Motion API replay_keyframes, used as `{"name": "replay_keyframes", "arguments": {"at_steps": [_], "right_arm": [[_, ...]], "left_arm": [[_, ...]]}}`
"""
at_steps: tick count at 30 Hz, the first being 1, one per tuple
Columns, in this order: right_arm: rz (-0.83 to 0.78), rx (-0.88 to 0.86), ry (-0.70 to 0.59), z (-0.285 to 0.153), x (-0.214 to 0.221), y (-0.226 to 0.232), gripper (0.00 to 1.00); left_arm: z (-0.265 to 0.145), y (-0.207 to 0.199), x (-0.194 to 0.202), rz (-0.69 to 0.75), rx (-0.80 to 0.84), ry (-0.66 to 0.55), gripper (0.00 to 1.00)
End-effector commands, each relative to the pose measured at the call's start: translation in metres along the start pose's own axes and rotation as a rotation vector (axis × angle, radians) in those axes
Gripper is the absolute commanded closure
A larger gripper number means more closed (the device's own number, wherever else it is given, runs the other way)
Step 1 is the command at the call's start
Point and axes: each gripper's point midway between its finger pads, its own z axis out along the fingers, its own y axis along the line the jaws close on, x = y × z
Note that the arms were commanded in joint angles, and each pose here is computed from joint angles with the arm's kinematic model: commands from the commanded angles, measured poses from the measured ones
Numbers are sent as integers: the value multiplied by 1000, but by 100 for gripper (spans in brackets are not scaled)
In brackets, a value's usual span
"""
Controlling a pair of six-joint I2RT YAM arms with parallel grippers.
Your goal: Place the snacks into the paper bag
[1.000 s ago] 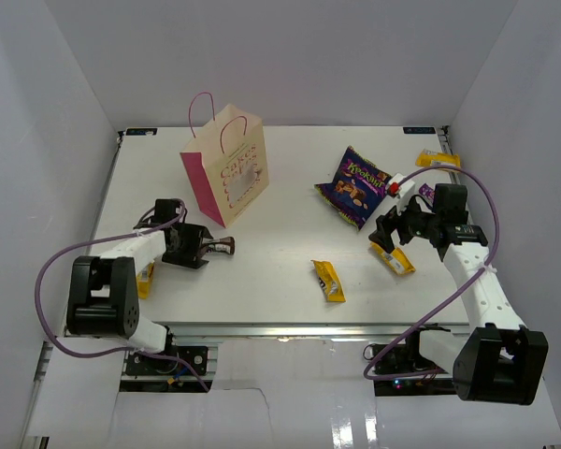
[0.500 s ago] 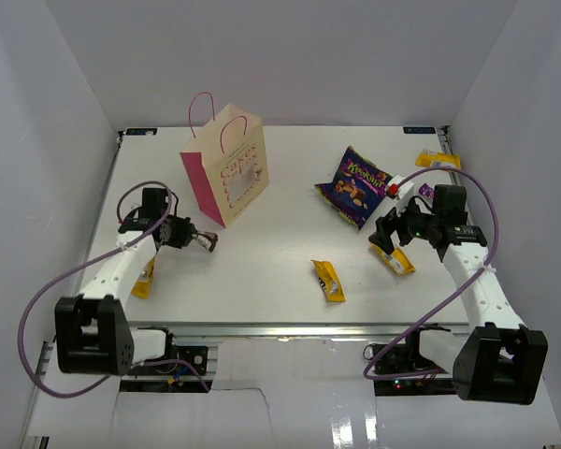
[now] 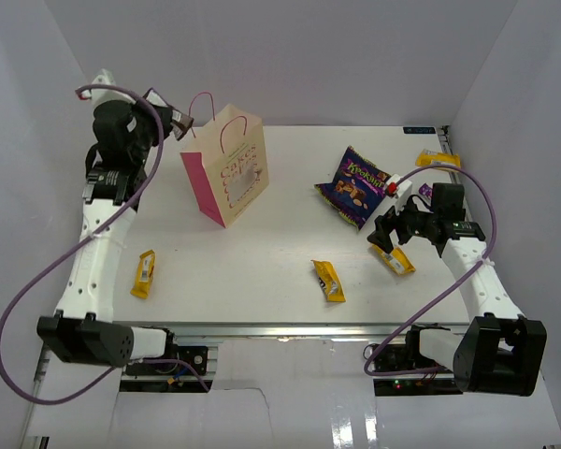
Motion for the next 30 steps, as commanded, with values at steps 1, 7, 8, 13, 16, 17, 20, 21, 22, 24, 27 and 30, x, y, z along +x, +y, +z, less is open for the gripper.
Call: {"name": "replay_keyframes", "arguments": {"at_steps": [1,7,8,13,16,17,20,21,22,24,27,30], "right_arm": [[-50,7,-50,-6,-22,-6,10],[-57,20,-47,-9,-21,-5,10],[-56,24,-45,-10,-21,-5,10],[-56,14,-41,-9,-19,-4,10],[-62,-8,-48,-9,-23,-2,10],[-57,-17,-51,-8,-23,-1,10],[30,7,-52,-2,-28,-10,8],[131,0,-40,4,-26,-9,5],[175,2,-36,7,-27,-11,4],[195,28,-6,24,-34,-12,2],[129,182,38,50,-52,-26,2],[22,376,30,76,-74,-55,5]], "left_arm": [[41,-33,21,197,93,41,99],[74,-47,34,283,69,30,98],[78,-48,41,299,72,34,97],[83,-56,59,330,106,74,57],[75,-62,65,360,156,100,16],[72,-62,68,368,167,111,9],[57,-69,66,415,228,117,2],[48,-73,59,433,250,106,2],[42,-74,57,436,259,103,2],[34,-66,61,435,246,110,2],[5,-59,50,393,230,76,2],[-22,-30,72,338,195,116,2]]}}
